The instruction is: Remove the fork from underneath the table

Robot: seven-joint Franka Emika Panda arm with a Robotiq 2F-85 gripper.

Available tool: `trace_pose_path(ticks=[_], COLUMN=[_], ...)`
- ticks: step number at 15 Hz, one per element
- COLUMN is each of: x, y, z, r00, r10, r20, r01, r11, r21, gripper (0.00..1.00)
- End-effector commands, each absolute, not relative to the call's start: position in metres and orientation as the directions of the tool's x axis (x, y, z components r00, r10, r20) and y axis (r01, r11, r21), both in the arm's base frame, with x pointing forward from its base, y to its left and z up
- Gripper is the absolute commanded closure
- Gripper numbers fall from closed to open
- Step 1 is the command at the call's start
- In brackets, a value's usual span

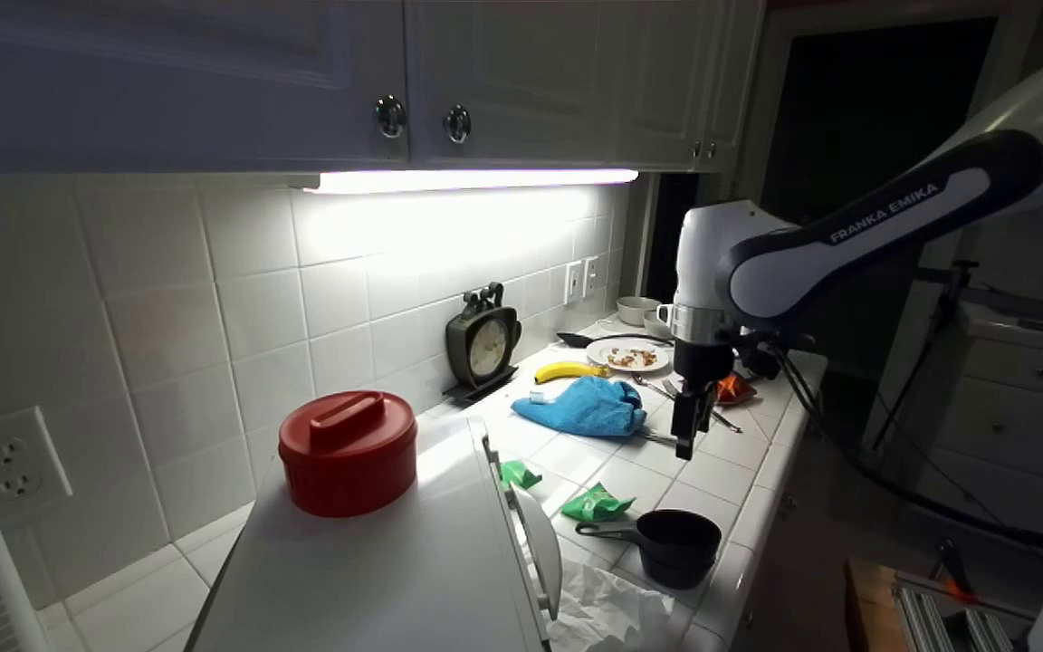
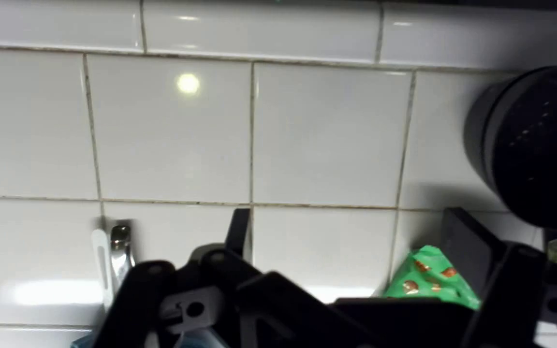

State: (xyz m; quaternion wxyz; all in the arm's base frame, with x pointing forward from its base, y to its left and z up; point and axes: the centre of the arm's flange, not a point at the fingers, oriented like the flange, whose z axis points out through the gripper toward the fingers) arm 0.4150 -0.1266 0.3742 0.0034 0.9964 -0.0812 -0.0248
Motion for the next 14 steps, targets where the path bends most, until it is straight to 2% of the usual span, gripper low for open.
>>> trace_pose_path(ticks=[1,8,14], x=[0.399,0.395,0.394], y=[-0.157,-0.196,-0.206], z=[0.357,0.322,0.319], r00=[0.978,0.983,0.977], r10=[-0.19,-0.087,-0.12], r20=[0.084,0.162,0.177], r01=[-0.195,-0.117,-0.151], r11=[-0.979,-0.977,-0.974], r21=[0.054,0.181,0.169], gripper=[0.0,0.0,0.0])
